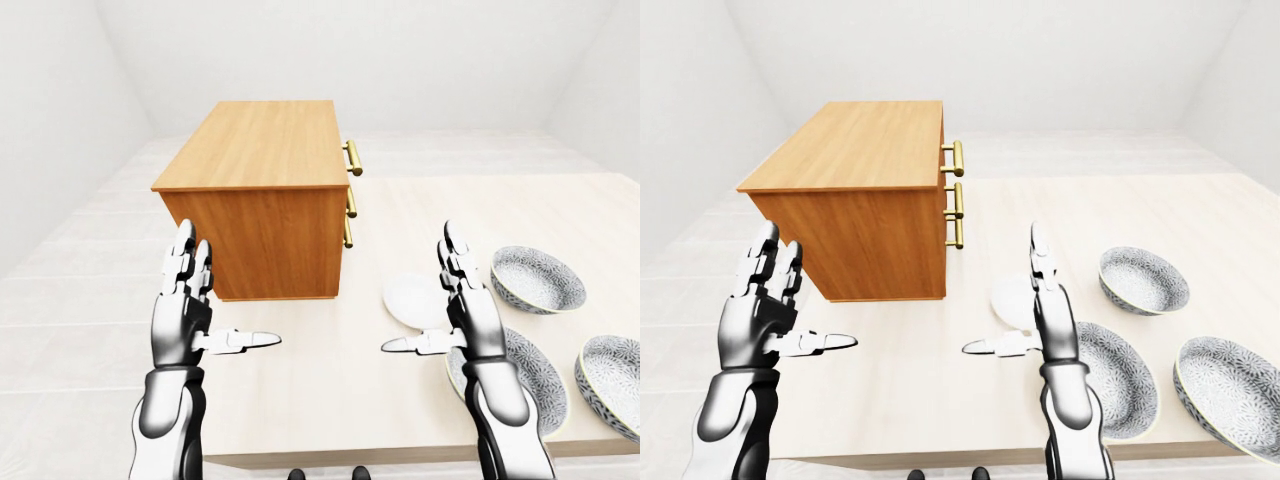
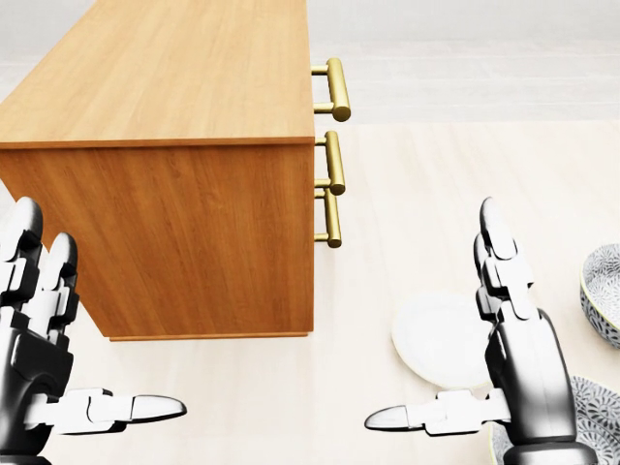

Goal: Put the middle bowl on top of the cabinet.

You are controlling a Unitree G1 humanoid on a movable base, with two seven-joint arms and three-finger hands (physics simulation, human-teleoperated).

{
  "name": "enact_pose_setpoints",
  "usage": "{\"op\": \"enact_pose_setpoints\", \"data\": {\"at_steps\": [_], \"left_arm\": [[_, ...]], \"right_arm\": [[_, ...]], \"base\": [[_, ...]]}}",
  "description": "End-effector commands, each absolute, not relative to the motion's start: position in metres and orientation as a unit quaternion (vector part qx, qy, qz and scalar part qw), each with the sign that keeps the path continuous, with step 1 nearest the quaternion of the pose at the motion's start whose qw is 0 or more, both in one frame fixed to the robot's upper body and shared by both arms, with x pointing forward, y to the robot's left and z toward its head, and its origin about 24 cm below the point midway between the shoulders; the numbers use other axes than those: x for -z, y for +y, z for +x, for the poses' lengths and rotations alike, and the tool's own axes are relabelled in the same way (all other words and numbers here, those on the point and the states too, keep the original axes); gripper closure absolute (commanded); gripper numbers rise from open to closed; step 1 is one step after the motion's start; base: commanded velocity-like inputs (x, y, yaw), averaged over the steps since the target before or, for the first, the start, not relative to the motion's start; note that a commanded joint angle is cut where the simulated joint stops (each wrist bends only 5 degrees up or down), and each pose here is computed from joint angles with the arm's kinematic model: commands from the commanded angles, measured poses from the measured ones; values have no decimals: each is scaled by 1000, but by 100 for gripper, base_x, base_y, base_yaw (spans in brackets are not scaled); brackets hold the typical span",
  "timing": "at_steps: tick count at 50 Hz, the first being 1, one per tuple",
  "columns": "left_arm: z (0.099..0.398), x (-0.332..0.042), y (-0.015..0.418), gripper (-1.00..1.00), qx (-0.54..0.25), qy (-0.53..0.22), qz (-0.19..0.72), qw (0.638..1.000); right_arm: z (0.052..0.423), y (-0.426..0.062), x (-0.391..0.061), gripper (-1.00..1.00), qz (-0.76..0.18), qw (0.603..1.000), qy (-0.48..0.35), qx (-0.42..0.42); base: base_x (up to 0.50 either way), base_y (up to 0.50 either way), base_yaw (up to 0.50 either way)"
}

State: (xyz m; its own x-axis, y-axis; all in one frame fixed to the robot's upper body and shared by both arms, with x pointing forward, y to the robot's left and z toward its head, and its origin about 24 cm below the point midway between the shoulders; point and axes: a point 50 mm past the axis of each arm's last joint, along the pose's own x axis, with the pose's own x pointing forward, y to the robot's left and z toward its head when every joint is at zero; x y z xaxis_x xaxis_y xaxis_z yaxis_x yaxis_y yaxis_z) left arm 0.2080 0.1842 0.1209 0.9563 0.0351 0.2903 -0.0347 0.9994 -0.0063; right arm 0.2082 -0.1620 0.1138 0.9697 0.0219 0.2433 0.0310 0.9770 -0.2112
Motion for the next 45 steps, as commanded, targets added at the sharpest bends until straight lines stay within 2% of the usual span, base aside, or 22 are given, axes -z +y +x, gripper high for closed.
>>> {"op": "enact_pose_setpoints", "data": {"at_steps": [1, 9, 17, 28, 37, 45], "left_arm": [[210, -119, 186, -100, -20, -143, -1, 990], [212, -116, 188, -100, -21, -136, -3, 990], [213, -115, 191, -100, -21, -136, -4, 991], [216, -109, 193, -100, -38, -122, -6, 992], [215, -113, 189, -100, -17, -131, -7, 991], [216, -102, 189, -100, -15, -107, -13, 994]], "right_arm": [[188, -168, -123, -100, -227, 966, -124, 24], [176, -172, -121, -100, -311, 943, -109, 42], [167, -180, -129, -100, -351, 929, -103, 60], [162, -182, -124, -100, -367, 923, -97, 61], [161, -184, -124, -100, -373, 920, -98, 63], [157, -185, -127, -100, -383, 916, -99, 63]], "base": [[0, 0, 0], [0, 0, 0], [0, 0, 0], [0, 0, 0], [0, 0, 0], [0, 0, 0]]}}
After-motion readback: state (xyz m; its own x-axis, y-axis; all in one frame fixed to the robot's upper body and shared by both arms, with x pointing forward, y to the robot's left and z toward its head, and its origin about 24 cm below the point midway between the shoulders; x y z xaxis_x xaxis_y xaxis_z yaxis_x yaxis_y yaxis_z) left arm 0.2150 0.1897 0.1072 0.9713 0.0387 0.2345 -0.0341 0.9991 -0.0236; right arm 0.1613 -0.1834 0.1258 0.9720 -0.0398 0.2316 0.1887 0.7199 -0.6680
